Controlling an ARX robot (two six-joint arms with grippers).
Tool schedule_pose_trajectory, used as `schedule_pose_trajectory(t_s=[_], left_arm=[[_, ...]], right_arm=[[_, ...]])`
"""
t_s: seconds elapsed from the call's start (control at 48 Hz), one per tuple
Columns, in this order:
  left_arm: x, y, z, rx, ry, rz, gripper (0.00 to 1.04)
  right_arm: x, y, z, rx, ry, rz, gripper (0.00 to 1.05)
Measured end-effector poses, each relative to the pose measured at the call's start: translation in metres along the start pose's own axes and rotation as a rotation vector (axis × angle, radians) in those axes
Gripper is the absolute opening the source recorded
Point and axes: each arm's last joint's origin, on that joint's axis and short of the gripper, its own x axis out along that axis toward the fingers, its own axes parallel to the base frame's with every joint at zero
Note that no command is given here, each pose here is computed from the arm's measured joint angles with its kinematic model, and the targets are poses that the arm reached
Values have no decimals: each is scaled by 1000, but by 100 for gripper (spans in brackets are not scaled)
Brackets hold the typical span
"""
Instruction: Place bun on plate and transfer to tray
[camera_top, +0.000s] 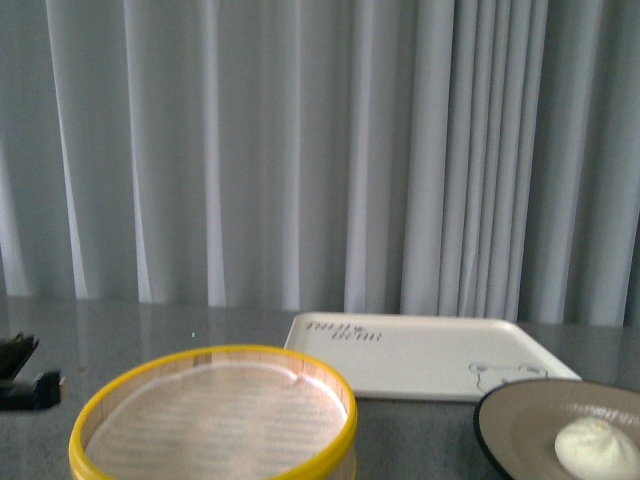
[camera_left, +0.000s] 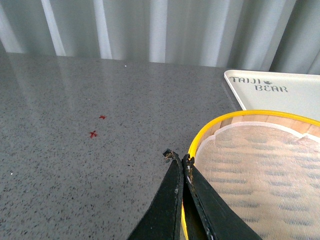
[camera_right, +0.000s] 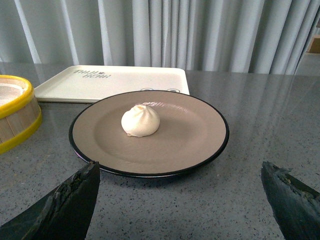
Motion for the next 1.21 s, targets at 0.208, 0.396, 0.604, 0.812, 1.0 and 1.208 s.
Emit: schedule_pose_trajectory(t_s=[0.208, 0.396, 0.604, 0.812, 1.0, 1.208], left_arm=[[-32, 9, -10, 2, 2, 16, 4], [-65, 21, -19, 2, -2, 7, 4], [-91, 22, -26, 2, 2, 15, 4], [-108, 22, -39, 2, 14, 13, 4], [-119, 22, -35, 2, -5, 13, 4], [-127, 22, -30, 2, -20, 13, 4]], right_arm=[[0, 0, 0, 0, 0, 1, 96], [0, 0, 0, 0, 0, 0, 96], [0, 0, 0, 0, 0, 0, 96], [0, 0, 0, 0, 0, 0, 96], [0, 0, 0, 0, 0, 0, 96], [0, 0, 0, 0, 0, 0, 96]])
